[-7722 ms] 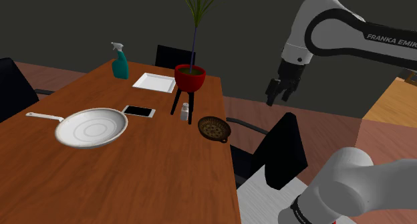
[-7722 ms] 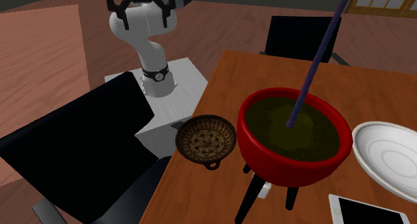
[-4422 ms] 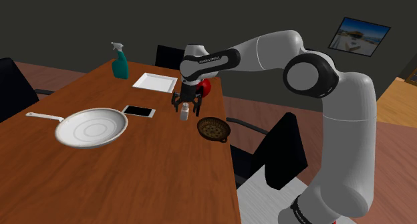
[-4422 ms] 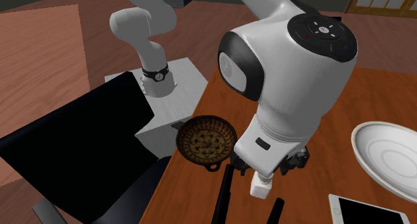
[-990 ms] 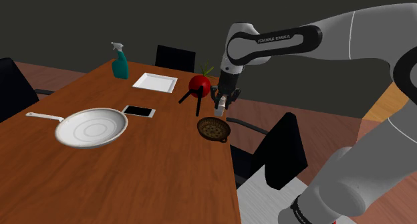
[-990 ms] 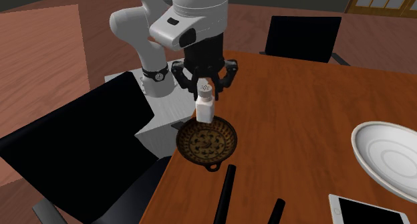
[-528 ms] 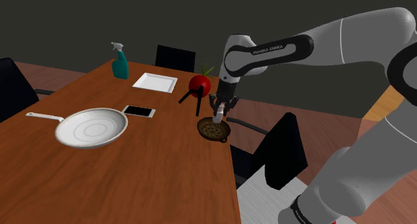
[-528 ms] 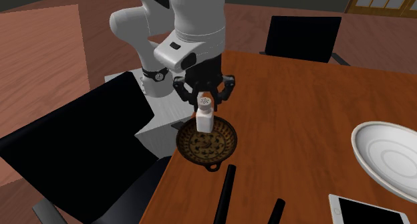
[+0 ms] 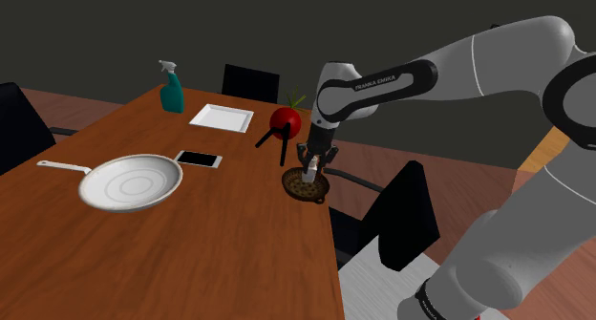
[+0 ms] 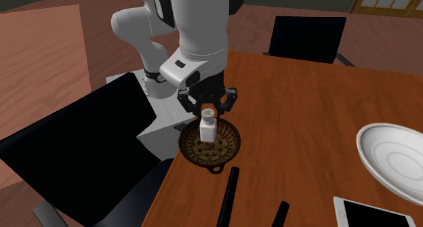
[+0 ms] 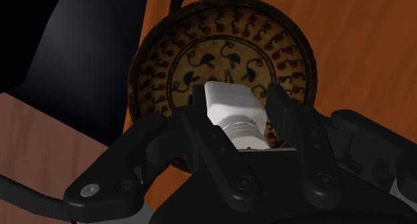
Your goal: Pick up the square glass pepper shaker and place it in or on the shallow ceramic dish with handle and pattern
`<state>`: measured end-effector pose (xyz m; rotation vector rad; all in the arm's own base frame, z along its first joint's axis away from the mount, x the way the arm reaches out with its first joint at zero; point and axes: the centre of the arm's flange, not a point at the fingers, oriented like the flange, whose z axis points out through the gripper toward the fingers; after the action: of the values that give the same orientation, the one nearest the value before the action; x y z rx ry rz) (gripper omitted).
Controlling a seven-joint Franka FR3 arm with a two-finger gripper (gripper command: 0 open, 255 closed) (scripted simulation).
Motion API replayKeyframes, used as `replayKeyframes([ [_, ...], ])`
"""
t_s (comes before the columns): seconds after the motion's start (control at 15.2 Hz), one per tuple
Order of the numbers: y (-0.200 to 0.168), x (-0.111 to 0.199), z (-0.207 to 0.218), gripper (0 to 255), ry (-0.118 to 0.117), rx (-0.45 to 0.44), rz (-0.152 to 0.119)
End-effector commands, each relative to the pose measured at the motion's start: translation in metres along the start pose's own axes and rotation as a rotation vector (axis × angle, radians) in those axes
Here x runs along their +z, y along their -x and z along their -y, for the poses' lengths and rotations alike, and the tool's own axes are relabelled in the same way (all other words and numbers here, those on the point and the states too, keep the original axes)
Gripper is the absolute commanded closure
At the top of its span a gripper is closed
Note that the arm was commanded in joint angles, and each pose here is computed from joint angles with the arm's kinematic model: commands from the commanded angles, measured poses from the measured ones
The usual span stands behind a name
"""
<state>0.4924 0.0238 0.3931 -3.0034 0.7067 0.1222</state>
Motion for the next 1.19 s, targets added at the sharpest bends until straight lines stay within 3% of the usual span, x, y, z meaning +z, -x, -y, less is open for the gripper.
replayKeyframes([
  [0.0, 0.000, 0.001, 0.000, 255, 0.000, 0.000, 0.000],
  [0.26, 0.000, 0.001, 0.000, 255, 0.000, 0.000, 0.000],
  [0.33, 0.000, 0.001, 0.000, 0, 0.000, 0.000, 0.000],
  [0.66, 0.000, 0.001, 0.000, 0, 0.000, 0.000, 0.000],
  [0.92, 0.000, -0.049, 0.000, 0, 0.000, 0.000, 0.000],
  [1.12, 0.000, -0.049, 0.000, 0, 0.000, 0.000, 0.000],
])
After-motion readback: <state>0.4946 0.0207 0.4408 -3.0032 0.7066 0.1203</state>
